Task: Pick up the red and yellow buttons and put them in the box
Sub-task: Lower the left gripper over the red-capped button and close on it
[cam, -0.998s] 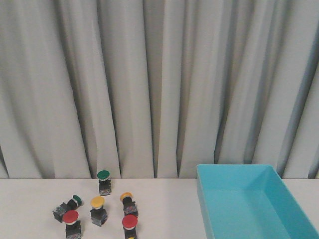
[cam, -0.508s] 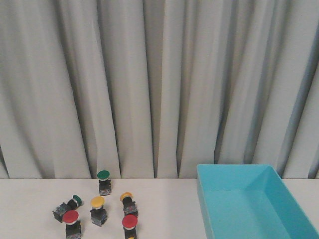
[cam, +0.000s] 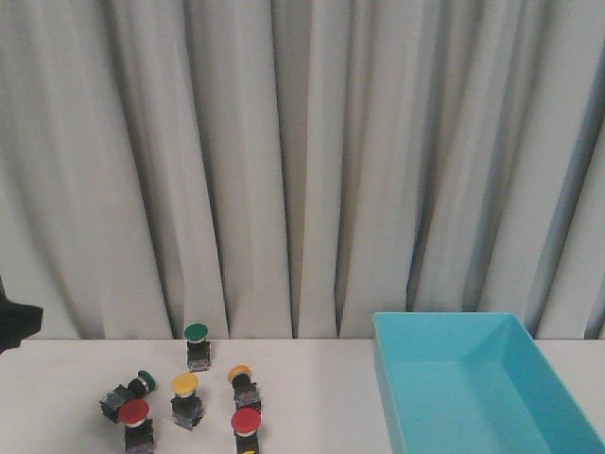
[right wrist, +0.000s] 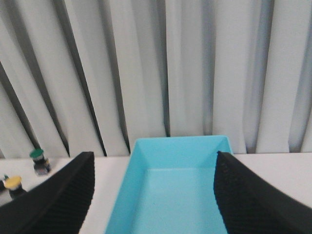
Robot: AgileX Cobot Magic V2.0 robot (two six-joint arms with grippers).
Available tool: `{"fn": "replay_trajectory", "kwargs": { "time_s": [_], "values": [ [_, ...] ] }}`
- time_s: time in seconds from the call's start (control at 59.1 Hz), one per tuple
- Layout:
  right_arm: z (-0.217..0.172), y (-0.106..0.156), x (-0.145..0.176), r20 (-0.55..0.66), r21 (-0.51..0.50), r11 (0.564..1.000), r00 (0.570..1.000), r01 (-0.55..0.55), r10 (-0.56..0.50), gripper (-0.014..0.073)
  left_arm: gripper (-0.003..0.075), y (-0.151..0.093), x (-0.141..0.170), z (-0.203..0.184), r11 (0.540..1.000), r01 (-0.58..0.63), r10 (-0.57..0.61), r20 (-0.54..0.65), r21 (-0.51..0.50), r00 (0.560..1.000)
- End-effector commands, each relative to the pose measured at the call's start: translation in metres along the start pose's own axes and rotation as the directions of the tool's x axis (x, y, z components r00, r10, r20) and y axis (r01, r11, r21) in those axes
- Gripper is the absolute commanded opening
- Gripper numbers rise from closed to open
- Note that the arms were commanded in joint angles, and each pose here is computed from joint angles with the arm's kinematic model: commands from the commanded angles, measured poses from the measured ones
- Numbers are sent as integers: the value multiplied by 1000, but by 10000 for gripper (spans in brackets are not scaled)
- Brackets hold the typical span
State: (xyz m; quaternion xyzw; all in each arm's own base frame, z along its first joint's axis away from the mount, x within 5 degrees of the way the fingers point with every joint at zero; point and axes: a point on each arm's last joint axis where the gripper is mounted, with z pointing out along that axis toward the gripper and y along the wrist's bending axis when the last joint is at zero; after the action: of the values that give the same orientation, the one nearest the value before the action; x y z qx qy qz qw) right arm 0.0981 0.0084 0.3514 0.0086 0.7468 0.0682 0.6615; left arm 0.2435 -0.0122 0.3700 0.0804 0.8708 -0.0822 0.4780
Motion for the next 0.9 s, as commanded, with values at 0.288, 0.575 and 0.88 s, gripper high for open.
{"fn": "replay_trajectory", "kwargs": {
  "time_s": [0.288,0.575,0.88],
  "values": [
    [40,-3,-1,-145,4,999,988,52,-51,512,472,18,-21,96,991,69,-54,-132,112,990],
    [42,-3,0,-163,4,999,985,51,-50,512,472,14,-4,155,988,59,-24,-230,145,973],
    [42,-3,1,-173,2,999,984,51,-50,512,472,14,-9,189,987,56,-19,-236,148,971]
  ]
}}
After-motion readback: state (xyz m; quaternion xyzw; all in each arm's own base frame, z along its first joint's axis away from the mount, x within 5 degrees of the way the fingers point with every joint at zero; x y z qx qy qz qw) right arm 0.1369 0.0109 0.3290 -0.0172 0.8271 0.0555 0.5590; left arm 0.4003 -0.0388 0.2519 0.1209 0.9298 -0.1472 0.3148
